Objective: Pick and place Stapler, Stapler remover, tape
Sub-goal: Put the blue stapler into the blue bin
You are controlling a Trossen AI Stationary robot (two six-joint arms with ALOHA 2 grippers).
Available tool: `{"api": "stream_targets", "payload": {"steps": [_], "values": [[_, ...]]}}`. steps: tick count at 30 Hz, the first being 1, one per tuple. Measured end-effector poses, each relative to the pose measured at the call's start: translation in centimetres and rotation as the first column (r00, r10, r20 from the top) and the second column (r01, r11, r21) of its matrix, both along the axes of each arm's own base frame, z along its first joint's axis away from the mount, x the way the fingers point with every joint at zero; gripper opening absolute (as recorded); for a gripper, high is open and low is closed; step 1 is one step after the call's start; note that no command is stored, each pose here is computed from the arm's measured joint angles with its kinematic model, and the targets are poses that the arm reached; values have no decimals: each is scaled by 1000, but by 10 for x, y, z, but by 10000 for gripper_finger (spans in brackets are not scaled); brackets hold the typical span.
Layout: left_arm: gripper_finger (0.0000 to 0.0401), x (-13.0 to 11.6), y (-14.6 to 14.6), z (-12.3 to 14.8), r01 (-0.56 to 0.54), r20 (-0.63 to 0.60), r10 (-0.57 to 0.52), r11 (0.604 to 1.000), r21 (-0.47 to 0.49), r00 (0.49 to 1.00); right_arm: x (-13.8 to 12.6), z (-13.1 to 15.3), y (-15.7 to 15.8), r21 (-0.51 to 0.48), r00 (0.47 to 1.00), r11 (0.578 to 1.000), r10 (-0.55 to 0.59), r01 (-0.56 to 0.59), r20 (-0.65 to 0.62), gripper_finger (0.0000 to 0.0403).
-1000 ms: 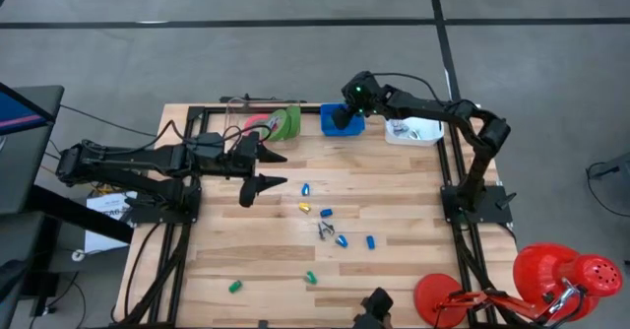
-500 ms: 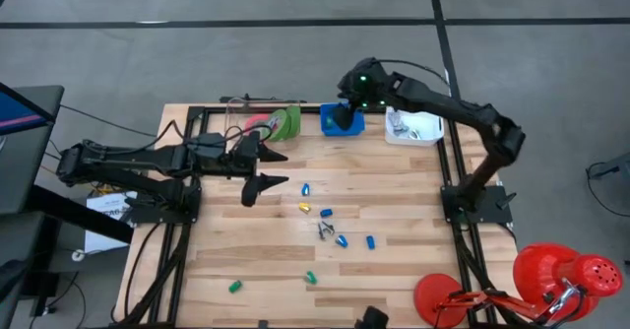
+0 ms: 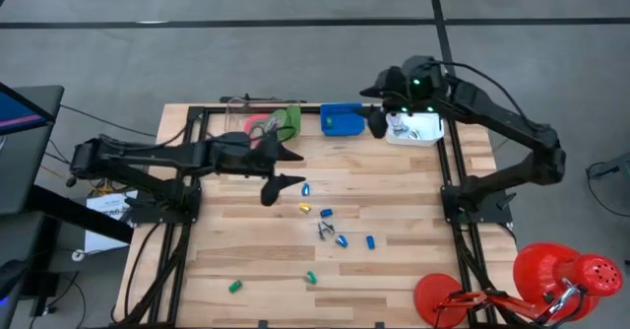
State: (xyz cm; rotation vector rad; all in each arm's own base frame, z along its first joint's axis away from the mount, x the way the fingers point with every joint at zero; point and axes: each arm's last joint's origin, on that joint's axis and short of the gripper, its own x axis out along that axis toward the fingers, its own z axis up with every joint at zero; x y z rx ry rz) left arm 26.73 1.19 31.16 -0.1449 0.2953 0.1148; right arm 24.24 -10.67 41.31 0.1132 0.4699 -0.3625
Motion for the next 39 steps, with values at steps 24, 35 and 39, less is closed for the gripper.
{"api": "stream_targets", "payload": {"steps": [24,35,39], "values": [[273,65,11,-7,-368,-362,294,917,-155,885,-21,10,29,-86,992,990,108,-113,-58,265],[273,83,17,-47,-514,-488,357,824,-238,797,-24,6,30,-49,990,993,100,-105,-97,265],[273,89,19,-64,-544,-542,356,805,-235,761,-24,5,30,-41,990,994,98,-103,-103,265]]}}
